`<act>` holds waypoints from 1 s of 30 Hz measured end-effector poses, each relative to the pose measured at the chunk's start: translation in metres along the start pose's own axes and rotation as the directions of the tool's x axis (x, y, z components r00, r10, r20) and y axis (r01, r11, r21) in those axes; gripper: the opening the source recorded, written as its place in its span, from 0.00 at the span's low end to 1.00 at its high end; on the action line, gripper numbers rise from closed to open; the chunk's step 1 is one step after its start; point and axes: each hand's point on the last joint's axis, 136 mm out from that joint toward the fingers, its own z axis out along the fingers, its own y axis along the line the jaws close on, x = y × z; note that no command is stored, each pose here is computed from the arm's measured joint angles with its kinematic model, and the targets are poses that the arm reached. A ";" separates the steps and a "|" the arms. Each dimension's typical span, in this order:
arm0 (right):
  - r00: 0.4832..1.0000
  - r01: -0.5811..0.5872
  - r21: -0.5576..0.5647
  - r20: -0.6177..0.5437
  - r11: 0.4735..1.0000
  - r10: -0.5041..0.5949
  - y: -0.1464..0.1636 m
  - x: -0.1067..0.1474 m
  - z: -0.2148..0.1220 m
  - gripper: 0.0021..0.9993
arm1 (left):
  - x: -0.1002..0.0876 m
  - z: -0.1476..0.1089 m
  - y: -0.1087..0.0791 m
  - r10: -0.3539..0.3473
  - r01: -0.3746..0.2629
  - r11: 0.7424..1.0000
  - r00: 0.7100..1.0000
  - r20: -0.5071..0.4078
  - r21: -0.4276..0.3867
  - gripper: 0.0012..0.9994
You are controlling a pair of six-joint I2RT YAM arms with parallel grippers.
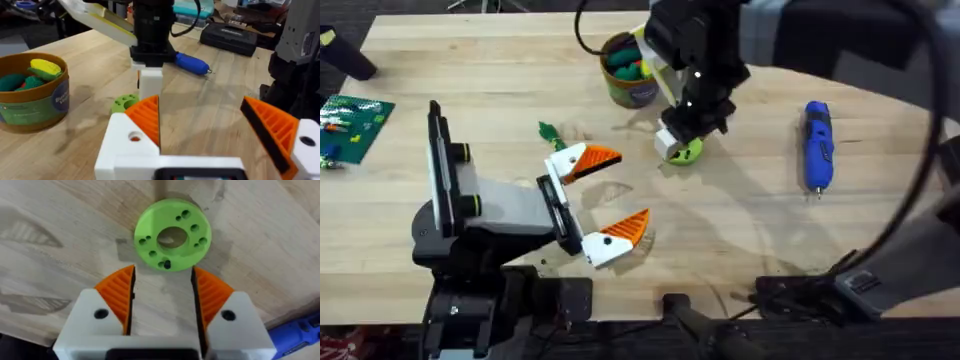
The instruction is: Pick up the gripper from the table and insert it into the empty holder that is missing its gripper. Then pick up a screw, insert it into the mounting hole, and use the screwdriver to tighten it. Finally, clean up the table by picking up the vegetable and placing it into the bucket.
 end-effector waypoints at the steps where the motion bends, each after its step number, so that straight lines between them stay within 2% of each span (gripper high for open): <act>1: 1.000 -0.005 0.000 0.008 1.000 0.005 0.000 0.002 -0.001 0.61 | 0.000 0.000 0.000 0.000 0.000 1.000 1.000 0.000 0.000 0.99; 7: 0.998 -0.027 -0.004 0.058 1.000 0.027 -0.001 0.009 -0.008 0.61 | 0.000 0.000 0.000 0.000 0.000 1.000 1.000 0.000 0.000 0.99; 13: 0.997 -0.041 -0.004 0.059 0.999 0.041 -0.001 0.014 0.010 0.61 | 0.000 0.000 0.000 0.000 0.000 1.000 1.000 0.000 0.000 0.99; 18: 0.996 -0.048 -0.008 0.082 0.999 0.048 -0.001 0.008 0.011 0.61 | 0.000 0.000 0.000 0.000 0.000 1.000 1.000 0.000 0.000 0.99; 30: 0.998 -0.049 -0.003 0.046 0.999 0.049 0.000 0.008 0.026 0.61 | 0.000 0.000 0.000 0.000 0.000 1.000 1.000 0.000 0.000 0.99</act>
